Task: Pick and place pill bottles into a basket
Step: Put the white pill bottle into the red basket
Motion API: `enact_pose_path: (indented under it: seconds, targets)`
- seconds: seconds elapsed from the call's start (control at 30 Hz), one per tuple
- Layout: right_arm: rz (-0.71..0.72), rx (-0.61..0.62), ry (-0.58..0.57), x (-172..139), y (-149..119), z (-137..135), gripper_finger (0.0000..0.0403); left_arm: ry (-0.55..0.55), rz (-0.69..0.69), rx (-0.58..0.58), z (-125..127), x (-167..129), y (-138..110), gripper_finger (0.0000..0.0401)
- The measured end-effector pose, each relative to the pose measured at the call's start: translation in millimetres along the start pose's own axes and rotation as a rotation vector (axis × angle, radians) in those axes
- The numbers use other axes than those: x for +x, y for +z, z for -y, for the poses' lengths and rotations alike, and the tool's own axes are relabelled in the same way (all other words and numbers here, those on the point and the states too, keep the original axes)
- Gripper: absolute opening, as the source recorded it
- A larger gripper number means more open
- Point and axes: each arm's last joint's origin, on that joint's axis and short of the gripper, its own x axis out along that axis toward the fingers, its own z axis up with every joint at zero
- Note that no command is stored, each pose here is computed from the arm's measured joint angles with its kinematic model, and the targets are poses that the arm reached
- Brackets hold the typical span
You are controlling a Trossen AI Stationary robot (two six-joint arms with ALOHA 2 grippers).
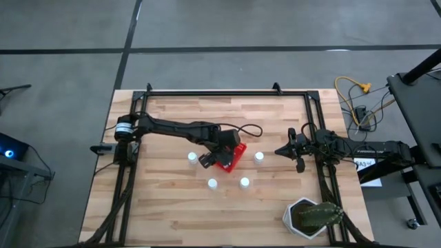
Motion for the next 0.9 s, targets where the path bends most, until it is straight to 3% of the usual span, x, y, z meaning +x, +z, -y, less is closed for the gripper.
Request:
enact_pose_path:
  seconds: [0.9]
  targets:
    - [0.001, 0.002, 0.000, 0, 0, 0, 0.0008, 0.004, -0.018, -0.005, 17, 34, -17, 0.0293]
